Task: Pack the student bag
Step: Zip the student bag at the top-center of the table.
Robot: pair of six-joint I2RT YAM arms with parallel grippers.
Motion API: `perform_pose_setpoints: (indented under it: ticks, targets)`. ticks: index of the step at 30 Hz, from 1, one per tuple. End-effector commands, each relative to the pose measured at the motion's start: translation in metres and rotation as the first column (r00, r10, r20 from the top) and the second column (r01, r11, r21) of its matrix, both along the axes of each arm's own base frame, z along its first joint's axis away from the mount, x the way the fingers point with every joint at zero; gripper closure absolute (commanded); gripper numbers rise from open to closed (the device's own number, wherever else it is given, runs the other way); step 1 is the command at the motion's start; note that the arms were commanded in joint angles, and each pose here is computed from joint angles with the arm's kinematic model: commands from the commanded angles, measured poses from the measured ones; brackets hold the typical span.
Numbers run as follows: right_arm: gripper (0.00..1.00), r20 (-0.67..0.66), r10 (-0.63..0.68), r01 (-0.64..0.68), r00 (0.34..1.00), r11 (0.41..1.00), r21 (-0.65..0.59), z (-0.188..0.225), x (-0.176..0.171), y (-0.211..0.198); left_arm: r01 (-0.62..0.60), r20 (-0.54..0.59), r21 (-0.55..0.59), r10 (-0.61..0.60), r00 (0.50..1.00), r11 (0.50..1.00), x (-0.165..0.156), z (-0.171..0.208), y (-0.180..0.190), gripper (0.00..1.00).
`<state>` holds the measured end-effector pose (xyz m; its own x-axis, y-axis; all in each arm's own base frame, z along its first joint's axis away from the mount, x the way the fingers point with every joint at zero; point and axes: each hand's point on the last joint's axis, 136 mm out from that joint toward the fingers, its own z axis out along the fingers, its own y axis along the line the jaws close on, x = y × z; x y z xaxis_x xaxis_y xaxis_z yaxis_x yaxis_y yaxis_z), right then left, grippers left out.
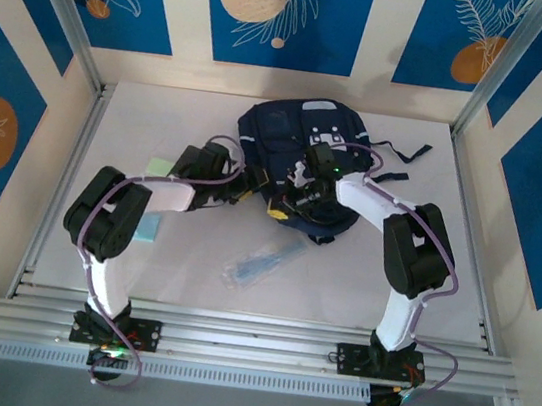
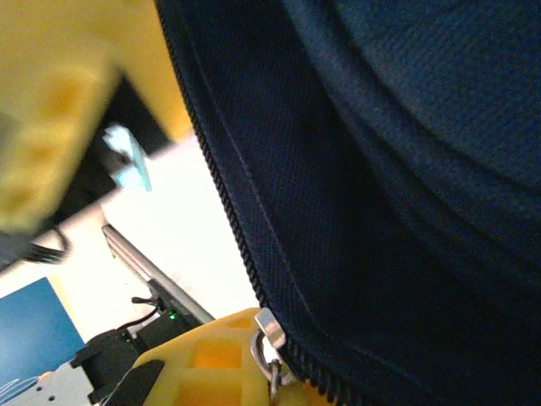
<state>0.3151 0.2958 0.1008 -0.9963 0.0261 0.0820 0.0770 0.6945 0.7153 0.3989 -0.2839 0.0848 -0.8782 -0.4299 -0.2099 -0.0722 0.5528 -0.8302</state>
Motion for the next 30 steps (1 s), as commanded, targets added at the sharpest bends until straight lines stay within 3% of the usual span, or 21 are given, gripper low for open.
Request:
perform_pose_setpoints:
  ticks: [1, 3, 4, 7, 12, 17, 23, 27, 29, 30]
  targets:
    - [1.0, -0.001, 0.034, -0.033, 0.999, 0.995, 0.094, 0.026, -0.006, 0.016, -0.024, 0.029, -0.057, 0.026, 0.999, 0.998, 0.005, 0.007, -0.014, 0.31]
    - [1.0, -0.012, 0.04, -0.039, 0.999, 0.995, 0.087, 0.025, -0.013, 0.016, -0.026, 0.027, -0.075, 0.028, 0.999, 0.997, 0.009, 0.001, -0.022, 0.41]
    - [1.0, -0.021, 0.044, -0.043, 0.999, 0.996, 0.079, 0.023, -0.017, 0.015, -0.029, 0.028, -0.079, 0.032, 0.999, 0.996, 0.013, -0.002, -0.025, 0.51]
    - [1.0, -0.056, 0.065, -0.064, 0.996, 0.997, 0.035, 0.015, -0.032, 0.008, -0.04, 0.057, -0.09, 0.046, 0.997, 0.995, 0.022, -0.001, -0.028, 0.98]
    - [1.0, -0.125, 0.16, -0.179, 0.979, 0.971, -0.161, -0.001, -0.068, -0.035, -0.033, 0.098, -0.03, 0.036, 0.995, 0.999, 0.025, 0.008, -0.016, 1.0]
    - [1.0, -0.208, 0.221, -0.29, 0.953, 0.867, -0.406, -0.014, -0.094, -0.101, -0.005, 0.105, -0.02, 0.007, 0.994, 1.0, 0.026, 0.012, -0.008, 1.0]
    - [1.0, -0.136, 0.176, -0.22, 0.975, 0.69, -0.689, -0.004, -0.059, -0.178, 0.05, 0.089, 0.023, -0.052, 0.995, 0.998, 0.022, 0.011, 0.003, 1.0]
    - [1.0, -0.078, 0.136, -0.139, 0.988, 0.538, -0.831, 0.007, -0.028, -0.22, 0.058, 0.088, 0.07, -0.064, 0.994, 0.996, 0.026, 0.012, 0.021, 1.0]
    - [1.0, -0.045, 0.146, -0.118, 0.988, 0.539, -0.834, 0.005, -0.017, -0.213, 0.043, 0.09, 0.072, -0.049, 0.995, 0.996, 0.033, 0.014, 0.03, 1.0]
    - [1.0, -0.028, 0.167, -0.122, 0.986, 0.587, -0.8, 0.002, -0.013, -0.197, 0.033, 0.091, 0.077, -0.04, 0.995, 0.996, 0.037, 0.015, 0.035, 1.0]
